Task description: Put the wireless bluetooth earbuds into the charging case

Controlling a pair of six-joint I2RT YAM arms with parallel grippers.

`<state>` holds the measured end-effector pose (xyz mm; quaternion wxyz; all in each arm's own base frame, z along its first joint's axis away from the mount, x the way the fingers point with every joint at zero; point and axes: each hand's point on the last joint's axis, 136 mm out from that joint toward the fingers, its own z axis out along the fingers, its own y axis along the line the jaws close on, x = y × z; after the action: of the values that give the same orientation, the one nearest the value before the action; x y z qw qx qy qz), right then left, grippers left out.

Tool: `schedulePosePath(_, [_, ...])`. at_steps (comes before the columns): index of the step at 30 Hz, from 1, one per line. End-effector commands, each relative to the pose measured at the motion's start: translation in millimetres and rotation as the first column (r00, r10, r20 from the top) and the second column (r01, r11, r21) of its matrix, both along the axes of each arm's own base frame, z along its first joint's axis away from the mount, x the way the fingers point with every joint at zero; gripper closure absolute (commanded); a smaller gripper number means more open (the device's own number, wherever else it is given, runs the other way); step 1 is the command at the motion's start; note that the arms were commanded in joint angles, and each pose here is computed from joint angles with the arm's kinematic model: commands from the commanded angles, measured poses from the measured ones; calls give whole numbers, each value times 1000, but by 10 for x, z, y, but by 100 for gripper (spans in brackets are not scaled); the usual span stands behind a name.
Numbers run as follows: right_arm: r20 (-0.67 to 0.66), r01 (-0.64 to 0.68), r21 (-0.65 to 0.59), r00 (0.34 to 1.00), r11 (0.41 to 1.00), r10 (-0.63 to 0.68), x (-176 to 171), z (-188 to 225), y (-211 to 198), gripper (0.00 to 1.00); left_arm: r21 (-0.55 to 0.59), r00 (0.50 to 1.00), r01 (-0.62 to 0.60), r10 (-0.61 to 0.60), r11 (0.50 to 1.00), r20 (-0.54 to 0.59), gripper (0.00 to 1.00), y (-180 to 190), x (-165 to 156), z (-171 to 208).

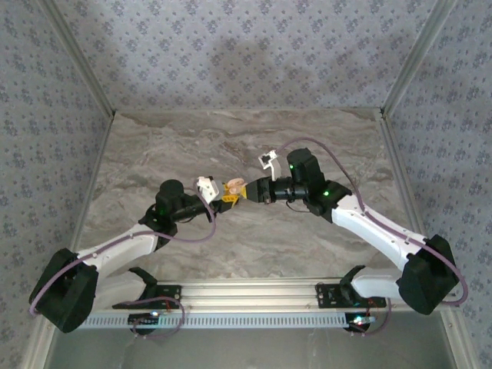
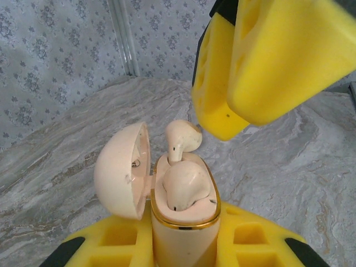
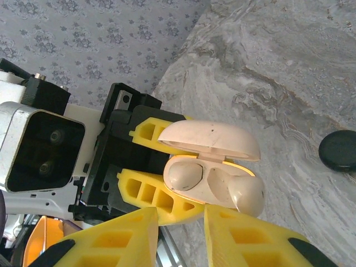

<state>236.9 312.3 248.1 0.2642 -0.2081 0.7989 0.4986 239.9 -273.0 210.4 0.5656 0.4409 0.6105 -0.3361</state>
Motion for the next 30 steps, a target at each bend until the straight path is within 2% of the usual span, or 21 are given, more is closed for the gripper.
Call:
schedulePosePath(1, [25, 21, 4, 999, 1000, -21, -17, 85, -67, 64, -39, 998, 16, -13, 999, 56, 98, -13, -23, 220])
schedulePosePath(6, [33, 96, -21, 995, 995, -95, 85, 35, -240, 55, -41, 998, 20, -17, 999, 56, 98, -14, -32, 224])
schedulePosePath(15, [11, 79, -35, 997, 996, -79, 171, -72, -128, 52, -47, 998, 25, -22, 999, 52, 98, -31, -23, 222])
schedulePosePath(23, [9, 36, 6, 999, 999, -36, 112, 6, -45, 63, -42, 998, 16, -14, 999, 53, 98, -16, -20, 210])
schedulePosePath(30, [13, 9, 23, 1000, 1000, -9, 84, 46, 19, 67, -41, 998, 10, -7, 999, 62, 98, -7, -16, 221])
